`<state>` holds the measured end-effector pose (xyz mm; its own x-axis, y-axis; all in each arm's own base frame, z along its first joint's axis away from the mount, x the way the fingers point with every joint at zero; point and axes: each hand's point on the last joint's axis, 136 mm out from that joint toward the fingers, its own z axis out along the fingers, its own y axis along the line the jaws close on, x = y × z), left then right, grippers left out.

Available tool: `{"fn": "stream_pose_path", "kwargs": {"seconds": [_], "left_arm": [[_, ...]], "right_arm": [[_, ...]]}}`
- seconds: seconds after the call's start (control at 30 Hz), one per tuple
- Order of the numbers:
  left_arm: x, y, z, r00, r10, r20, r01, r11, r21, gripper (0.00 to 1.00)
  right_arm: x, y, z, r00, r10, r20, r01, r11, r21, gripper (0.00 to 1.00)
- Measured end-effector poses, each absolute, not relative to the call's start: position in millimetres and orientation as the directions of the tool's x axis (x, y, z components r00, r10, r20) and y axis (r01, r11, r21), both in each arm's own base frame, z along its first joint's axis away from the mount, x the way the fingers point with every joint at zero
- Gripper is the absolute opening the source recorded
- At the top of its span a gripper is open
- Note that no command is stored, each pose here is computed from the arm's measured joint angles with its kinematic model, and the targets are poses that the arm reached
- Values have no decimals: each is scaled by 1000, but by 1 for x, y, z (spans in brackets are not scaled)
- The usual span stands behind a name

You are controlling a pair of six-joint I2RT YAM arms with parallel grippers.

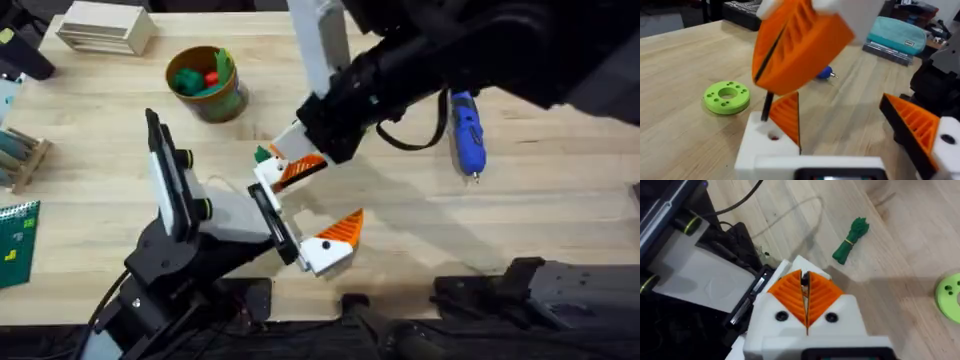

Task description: Pick up the gripper from the table and insert it into the empty holder that is missing its gripper. Then pick up a screw, insert it into the mounting hole, and use the screwdriver to tighten it. Finally, clean up the table by picking up the vegetable and placing it into the bucket.

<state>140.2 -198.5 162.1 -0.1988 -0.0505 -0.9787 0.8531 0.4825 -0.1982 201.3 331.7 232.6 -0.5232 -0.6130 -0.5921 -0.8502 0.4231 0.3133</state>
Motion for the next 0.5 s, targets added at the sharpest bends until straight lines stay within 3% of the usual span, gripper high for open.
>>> {"fn": "stream_pose_path", "kwargs": {"seconds": [0.5], "left_arm": [[140,-198,162,-198,-51,-979,853,483,-198,987]], "right_arm": [[197,328,226,-537,-632,-559,-843,430,323,7]]}}
